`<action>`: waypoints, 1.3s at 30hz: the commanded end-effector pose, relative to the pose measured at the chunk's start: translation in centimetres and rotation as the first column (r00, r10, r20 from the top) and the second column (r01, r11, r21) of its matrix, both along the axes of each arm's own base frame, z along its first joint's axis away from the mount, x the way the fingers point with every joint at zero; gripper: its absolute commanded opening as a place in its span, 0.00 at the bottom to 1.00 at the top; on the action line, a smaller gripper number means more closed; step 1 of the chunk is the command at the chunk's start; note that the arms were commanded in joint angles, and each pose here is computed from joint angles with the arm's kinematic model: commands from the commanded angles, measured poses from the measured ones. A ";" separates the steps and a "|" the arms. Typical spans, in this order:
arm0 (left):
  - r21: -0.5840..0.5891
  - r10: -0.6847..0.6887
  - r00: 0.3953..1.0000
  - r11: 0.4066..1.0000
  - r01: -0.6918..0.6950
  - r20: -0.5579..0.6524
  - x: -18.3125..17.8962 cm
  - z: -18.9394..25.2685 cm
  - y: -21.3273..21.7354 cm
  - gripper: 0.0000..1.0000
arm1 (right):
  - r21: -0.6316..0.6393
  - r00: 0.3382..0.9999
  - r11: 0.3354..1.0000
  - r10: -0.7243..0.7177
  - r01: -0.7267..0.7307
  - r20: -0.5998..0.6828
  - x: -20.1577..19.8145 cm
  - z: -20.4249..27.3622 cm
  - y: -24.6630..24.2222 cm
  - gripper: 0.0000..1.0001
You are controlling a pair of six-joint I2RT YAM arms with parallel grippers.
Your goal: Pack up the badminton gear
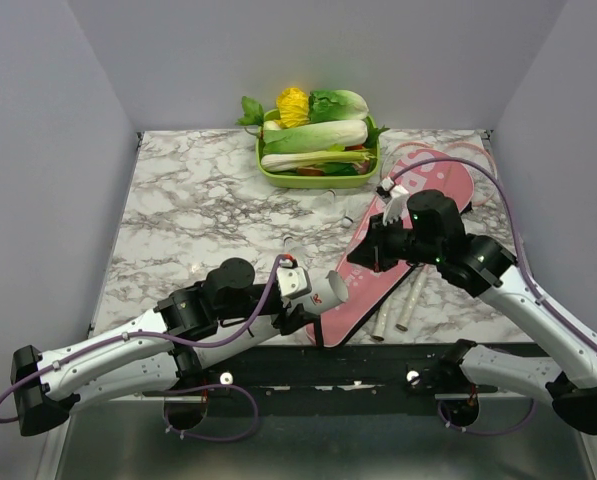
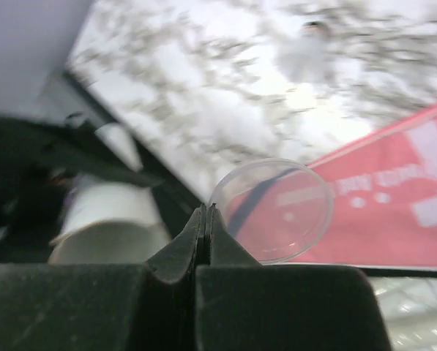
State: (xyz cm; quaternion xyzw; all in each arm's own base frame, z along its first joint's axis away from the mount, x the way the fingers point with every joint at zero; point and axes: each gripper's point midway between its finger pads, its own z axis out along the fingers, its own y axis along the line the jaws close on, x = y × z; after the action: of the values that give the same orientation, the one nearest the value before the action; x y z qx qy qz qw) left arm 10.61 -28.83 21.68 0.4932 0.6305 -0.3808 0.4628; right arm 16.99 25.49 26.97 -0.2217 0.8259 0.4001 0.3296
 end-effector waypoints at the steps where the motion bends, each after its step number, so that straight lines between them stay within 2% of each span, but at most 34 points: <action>1: 0.000 0.010 0.999 1.000 -0.010 -0.049 -0.5 -0.4 0.3 0.00 | -0.228 0.904 0.875 -0.418 0.427 0.087 6.3 -2.5 -5.7 0.01; 4: 0.001 0.009 0.999 1.000 -0.009 -0.051 -0.5 -0.4 0.2 0.00 | -0.282 0.807 0.763 -0.585 0.581 0.080 9.1 -4.3 -9.4 0.01; 10: 0.002 0.008 0.998 1.000 -0.008 -0.057 -0.5 -0.4 0.2 0.00 | -0.353 0.639 0.580 -0.766 0.734 0.072 13.8 -7.9 -15.1 0.01; 14: 0.013 0.000 0.998 1.000 0.000 -0.068 -0.6 -0.7 0.0 0.00 | -0.352 0.577 0.519 -0.813 0.779 0.078 17.7 -9.1 -16.3 0.01; 17: 0.014 0.007 0.998 1.000 -0.006 -0.067 -0.6 -0.6 0.1 0.00 | -0.408 0.542 0.477 -0.839 0.779 0.053 20.4 -10.9 -17.6 0.01; 23: 0.015 0.038 0.998 0.999 -0.037 -0.052 -0.1 -0.6 0.5 0.00 | -0.469 0.499 0.427 -0.866 0.773 0.036 23.3 -13.8 -19.9 0.01; 26: 0.022 0.038 0.998 0.999 -0.037 -0.056 -0.1 -0.9 0.4 0.00 | -0.485 0.517 0.438 -0.855 0.757 0.034 24.0 -14.9 -19.9 0.01; 30: 0.045 0.021 0.997 0.999 -0.018 -0.069 -0.3 -1.4 0.1 0.00 | -0.522 0.513 0.420 -0.858 0.742 0.039 24.4 -16.4 -20.3 0.02; 31: 0.049 0.018 0.997 0.999 -0.014 -0.071 -0.3 -1.5 0.1 0.00 | -0.532 0.511 0.417 -0.859 0.737 0.036 24.6 -16.9 -20.3 0.08; 33: 0.054 0.016 0.997 0.998 -0.012 -0.073 -0.4 -1.7 0.1 0.00 | -0.542 0.514 0.417 -0.857 0.730 0.033 24.7 -17.2 -20.3 0.13; 36: 0.046 0.025 0.997 0.999 -0.022 -0.067 -0.3 -1.5 0.2 0.00 | -0.545 0.527 0.432 -0.850 0.719 0.022 24.9 -17.5 -20.0 0.27; 37: 0.045 0.026 0.997 0.999 -0.023 -0.066 -0.2 -1.4 0.2 0.00 | -0.544 0.529 0.435 -0.849 0.717 0.019 25.0 -17.6 -20.0 0.36; 39: 0.047 0.029 0.997 0.999 -0.026 -0.066 -0.2 -1.5 0.2 0.00 | -0.551 0.533 0.436 -0.846 0.712 0.020 25.1 -17.7 -19.9 0.41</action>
State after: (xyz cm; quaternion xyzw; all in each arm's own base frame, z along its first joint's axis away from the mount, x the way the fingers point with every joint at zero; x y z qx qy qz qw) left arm 10.89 -29.08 21.03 0.4938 0.6382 -0.3743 0.4568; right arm 40.73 5.61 8.60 0.1717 0.9438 0.0007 0.2825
